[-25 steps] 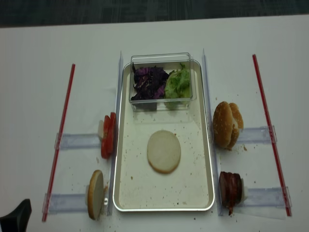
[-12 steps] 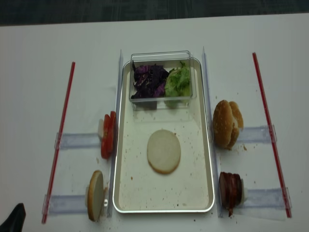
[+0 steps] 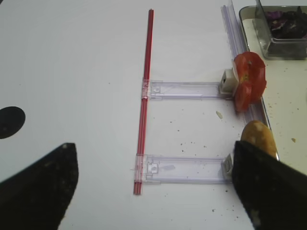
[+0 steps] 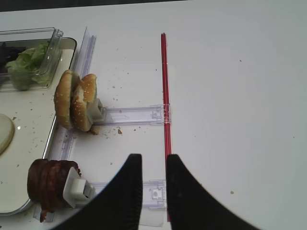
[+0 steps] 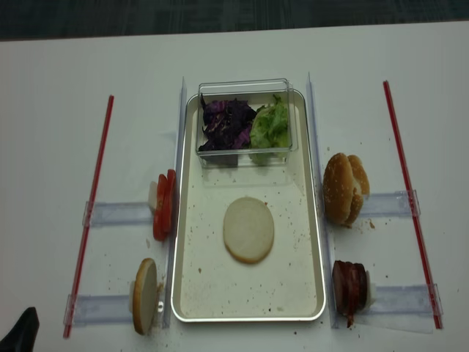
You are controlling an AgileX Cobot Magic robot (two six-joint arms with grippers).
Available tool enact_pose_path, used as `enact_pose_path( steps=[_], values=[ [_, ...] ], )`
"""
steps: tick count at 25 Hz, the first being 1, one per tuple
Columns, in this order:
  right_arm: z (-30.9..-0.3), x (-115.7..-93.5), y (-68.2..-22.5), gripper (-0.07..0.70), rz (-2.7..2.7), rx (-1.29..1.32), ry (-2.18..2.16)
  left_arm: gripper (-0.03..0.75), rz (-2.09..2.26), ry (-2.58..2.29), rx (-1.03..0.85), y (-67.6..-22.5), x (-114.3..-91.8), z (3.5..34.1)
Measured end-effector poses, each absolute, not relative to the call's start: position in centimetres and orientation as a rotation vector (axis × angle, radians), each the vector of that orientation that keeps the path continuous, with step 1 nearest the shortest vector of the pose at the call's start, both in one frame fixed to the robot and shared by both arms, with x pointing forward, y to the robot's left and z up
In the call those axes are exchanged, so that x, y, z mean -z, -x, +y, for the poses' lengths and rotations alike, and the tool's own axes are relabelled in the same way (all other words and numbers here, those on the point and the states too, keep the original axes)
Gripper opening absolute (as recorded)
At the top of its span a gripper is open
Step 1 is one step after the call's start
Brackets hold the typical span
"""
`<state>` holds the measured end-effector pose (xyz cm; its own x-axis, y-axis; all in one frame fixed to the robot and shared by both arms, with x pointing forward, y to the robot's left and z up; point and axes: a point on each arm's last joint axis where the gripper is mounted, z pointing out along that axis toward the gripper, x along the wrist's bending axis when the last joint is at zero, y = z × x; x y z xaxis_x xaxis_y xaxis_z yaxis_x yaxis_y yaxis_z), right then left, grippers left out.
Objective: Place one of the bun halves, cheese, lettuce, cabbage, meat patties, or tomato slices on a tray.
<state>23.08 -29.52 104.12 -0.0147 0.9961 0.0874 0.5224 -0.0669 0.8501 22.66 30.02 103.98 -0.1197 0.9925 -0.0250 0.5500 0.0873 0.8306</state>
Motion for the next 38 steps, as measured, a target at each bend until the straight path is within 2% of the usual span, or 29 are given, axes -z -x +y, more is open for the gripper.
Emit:
enact_pose_path(
  steps=[38],
  values=[
    [-29.52,-104.12,-23.08,0.176,1.595,-0.987,-1.651,0.577,1.743,-1.528,-0.908,-22.66,-103.98,30.02]
  ],
)
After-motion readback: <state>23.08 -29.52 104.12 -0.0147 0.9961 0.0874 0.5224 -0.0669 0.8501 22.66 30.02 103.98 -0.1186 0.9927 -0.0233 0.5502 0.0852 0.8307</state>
